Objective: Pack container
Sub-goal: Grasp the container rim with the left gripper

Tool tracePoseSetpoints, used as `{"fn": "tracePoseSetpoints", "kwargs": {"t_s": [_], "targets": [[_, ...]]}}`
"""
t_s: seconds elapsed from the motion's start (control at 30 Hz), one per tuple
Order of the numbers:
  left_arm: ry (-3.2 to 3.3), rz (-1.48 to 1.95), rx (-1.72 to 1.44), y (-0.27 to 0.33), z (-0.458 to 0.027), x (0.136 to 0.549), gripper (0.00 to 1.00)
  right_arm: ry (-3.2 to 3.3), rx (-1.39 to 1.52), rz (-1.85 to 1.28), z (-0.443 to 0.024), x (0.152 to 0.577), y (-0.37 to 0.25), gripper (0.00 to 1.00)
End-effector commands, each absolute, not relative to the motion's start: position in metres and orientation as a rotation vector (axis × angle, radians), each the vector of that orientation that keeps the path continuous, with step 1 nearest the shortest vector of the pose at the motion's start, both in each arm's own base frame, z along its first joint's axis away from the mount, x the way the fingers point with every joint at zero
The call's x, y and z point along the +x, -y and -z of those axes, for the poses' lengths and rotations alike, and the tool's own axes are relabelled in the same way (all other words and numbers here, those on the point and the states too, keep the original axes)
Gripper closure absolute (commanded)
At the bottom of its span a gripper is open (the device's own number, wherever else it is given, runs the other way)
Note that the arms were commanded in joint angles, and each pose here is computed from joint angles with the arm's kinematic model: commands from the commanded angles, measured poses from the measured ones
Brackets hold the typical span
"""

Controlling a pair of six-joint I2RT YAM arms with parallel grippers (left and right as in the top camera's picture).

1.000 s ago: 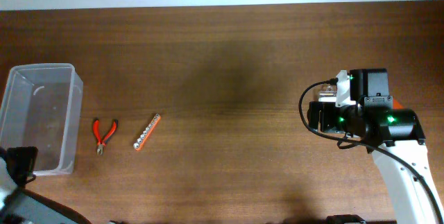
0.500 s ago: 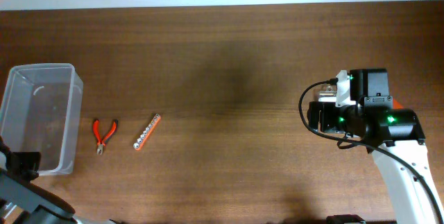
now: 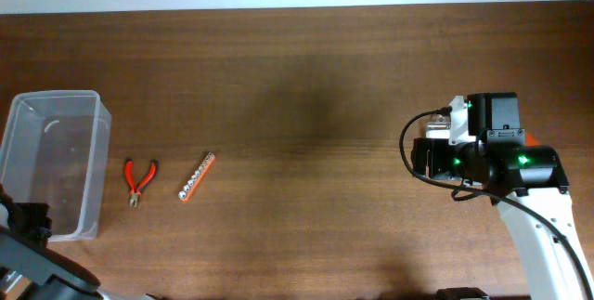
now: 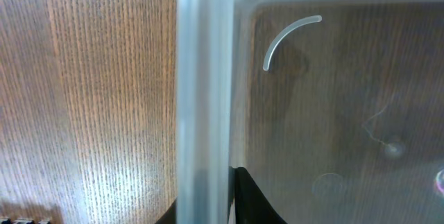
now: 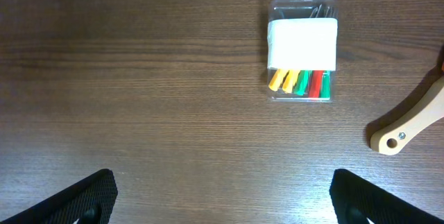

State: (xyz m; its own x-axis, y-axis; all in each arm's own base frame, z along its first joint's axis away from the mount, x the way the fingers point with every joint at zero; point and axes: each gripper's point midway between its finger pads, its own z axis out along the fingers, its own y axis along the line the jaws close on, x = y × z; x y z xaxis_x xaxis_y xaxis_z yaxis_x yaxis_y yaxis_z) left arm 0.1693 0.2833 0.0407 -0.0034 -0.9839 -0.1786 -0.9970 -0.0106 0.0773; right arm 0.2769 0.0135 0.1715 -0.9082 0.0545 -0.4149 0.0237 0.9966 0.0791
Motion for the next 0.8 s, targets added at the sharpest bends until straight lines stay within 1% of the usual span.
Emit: {"fn": "tracePoseSetpoints", "kwargs": {"t_s": [0.0,0.07,0.1,0.13,0.77], "targets": [[-2.165,-0.280,-2.160,-0.2857,-0.0407,0.1699,0.87,-2.681,0.035,-0.090,-0.1814,0.2815,-0.0145,0.01],[-2.166,-0.280,-2.161,-0.2855,-0.0407,0.1698,0.88,-2.681,0.035,-0.089,-0.1814,0.2815,-0.0144,0.02],[-2.166,-0.279,-2.161,-0.2853,-0.0407,0.1698,0.90,-2.681,0.035,-0.090,-0.1814,0.2815,-0.0145,0.02],[-2.167,-0.279,-2.162,-0.2850,-0.0406,0.1695,0.98,-2.681,0.035,-0.089,-0.1814,0.2815,-0.0144,0.01],[-2.175,-0.247,-2.165,-0.2815,-0.0399,0.1713,0.98,-2.681,0.035,-0.089,-0.1814,0.2816,-0.0144,0.02]]}}
